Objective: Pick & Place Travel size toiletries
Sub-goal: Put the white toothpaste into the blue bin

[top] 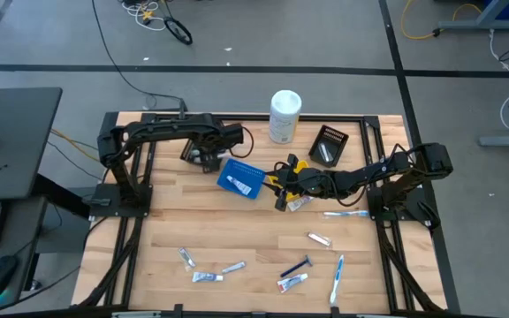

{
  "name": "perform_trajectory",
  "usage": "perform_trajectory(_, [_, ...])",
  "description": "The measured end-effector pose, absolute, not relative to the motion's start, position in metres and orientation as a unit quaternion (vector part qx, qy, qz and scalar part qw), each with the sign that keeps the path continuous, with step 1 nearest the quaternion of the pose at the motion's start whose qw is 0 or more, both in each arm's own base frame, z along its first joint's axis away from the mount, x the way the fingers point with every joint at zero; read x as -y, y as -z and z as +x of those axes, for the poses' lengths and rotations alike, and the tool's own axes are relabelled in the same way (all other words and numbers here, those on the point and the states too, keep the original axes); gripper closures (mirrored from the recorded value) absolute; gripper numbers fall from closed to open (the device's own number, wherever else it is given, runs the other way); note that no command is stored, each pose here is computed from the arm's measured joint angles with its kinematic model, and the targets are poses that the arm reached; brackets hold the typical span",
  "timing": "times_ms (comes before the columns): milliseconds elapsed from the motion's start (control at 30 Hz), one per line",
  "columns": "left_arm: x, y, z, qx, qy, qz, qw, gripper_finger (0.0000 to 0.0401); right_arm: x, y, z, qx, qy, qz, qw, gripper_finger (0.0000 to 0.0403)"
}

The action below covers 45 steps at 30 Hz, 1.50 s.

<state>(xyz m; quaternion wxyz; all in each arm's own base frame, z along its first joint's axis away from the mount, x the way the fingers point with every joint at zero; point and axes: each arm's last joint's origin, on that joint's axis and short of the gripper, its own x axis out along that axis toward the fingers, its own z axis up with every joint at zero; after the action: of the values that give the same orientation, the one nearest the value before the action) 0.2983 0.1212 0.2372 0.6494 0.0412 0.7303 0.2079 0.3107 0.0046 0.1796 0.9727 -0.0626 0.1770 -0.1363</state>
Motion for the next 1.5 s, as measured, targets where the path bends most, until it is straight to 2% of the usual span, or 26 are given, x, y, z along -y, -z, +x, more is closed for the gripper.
perform_trajectory(167, [-0.122,-0.238,0.302,-0.721,-0.215,0.087,0.653,0.0235,-0.004,-0.179,0.311,-0.178,0.137,-0.063,0.972,0.024])
perform_trajectory(333, [-0.114,-0.253,0.297,-0.706,-0.199,0.087,0.674,0.0238,-0.005,-0.177,0.31,-0.19,0.138,-0.06,0.97,0.024])
perform_trajectory(533, [-0.095,-0.303,0.272,-0.629,-0.145,0.039,0.763,0.0249,-0.01,-0.168,0.305,-0.236,0.136,-0.031,0.962,0.024])
perform_trajectory(633, [-0.087,-0.329,0.252,-0.56,-0.142,0.025,0.816,0.0253,-0.013,-0.167,0.304,-0.239,0.135,-0.016,0.961,0.024])
perform_trajectory(733, [-0.077,-0.339,0.231,-0.476,-0.142,0.008,0.868,0.0257,-0.017,-0.168,0.305,-0.23,0.131,-0.008,0.964,0.024])
perform_trajectory(933, [-0.05,-0.309,0.197,-0.338,-0.107,-0.045,0.934,0.0264,-0.023,-0.17,0.306,-0.222,0.094,0.001,0.971,0.024])
perform_trajectory(1067, [-0.028,-0.268,0.19,-0.263,-0.049,-0.094,0.959,0.0267,-0.027,-0.17,0.306,-0.224,0.067,0.006,0.972,0.024])
perform_trajectory(1200, [-0.007,-0.232,0.191,-0.196,0.012,-0.09,0.976,0.0269,-0.034,-0.167,0.305,-0.24,0.016,0.004,0.971,0.024])
perform_trajectory(1267, [0.0,-0.22,0.19,-0.175,0.031,-0.086,0.98,0.0269,-0.04,-0.163,0.3,-0.272,-0.028,-0.013,0.962,0.0242])
perform_trajectory(1367, [0.007,-0.208,0.187,-0.17,0.034,-0.089,0.981,0.0269,-0.046,-0.162,0.291,-0.315,-0.039,-0.016,0.948,0.0248])
perform_trajectory(1500, [0.015,-0.205,0.186,-0.173,0.036,-0.096,0.98,0.0269,-0.051,-0.17,0.292,-0.292,-0.033,0.016,0.956,0.0252])
